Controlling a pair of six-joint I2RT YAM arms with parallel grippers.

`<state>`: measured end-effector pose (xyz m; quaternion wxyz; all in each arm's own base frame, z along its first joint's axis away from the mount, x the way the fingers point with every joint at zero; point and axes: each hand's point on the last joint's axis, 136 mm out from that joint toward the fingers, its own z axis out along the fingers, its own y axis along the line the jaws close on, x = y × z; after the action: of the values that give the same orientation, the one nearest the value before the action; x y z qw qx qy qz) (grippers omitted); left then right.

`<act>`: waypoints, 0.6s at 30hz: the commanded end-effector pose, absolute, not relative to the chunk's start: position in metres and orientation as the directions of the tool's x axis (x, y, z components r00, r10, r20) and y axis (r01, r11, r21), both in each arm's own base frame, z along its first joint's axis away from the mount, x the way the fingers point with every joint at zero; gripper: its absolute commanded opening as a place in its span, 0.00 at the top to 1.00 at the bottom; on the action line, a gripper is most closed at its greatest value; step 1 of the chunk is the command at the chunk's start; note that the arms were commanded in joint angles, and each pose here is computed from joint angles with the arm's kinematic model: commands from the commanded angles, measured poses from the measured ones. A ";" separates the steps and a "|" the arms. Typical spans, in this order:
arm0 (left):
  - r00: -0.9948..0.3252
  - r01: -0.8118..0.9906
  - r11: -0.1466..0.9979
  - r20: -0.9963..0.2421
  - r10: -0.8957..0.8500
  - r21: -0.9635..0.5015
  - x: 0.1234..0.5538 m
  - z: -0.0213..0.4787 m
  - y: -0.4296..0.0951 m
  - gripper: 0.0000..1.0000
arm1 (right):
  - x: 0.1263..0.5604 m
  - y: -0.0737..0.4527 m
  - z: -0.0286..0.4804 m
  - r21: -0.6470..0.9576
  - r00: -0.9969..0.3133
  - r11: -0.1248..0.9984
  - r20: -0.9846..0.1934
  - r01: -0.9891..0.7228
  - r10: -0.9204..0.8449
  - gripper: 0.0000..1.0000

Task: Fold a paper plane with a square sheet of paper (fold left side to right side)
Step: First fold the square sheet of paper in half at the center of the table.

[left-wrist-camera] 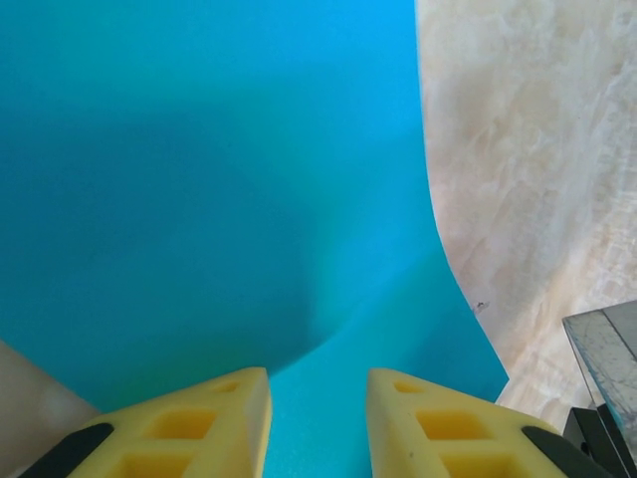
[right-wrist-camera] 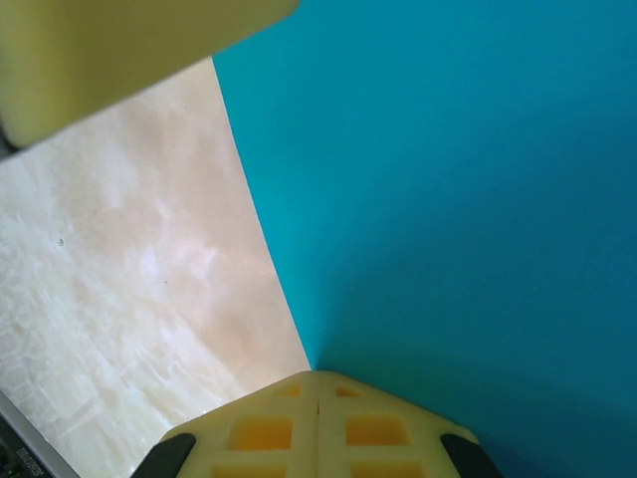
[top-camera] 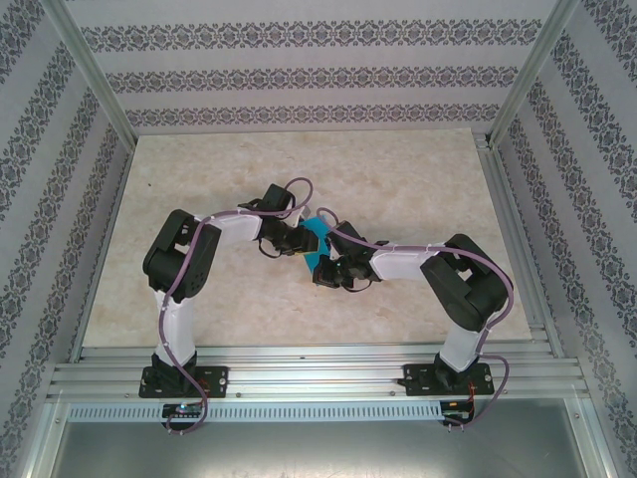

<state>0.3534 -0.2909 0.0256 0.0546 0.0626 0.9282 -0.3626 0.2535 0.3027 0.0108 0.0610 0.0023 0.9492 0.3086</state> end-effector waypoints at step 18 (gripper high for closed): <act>-0.963 0.140 0.861 -0.270 0.003 -0.489 0.424 0.003 -0.232 0.65 | 0.211 0.269 -0.038 0.405 -0.999 0.914 0.033 0.027 0.015 0.98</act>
<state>0.3758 -0.2792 0.0264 0.0605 0.0618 0.9350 -0.3441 0.2585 0.3063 0.0108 0.0709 0.0004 0.9495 0.3056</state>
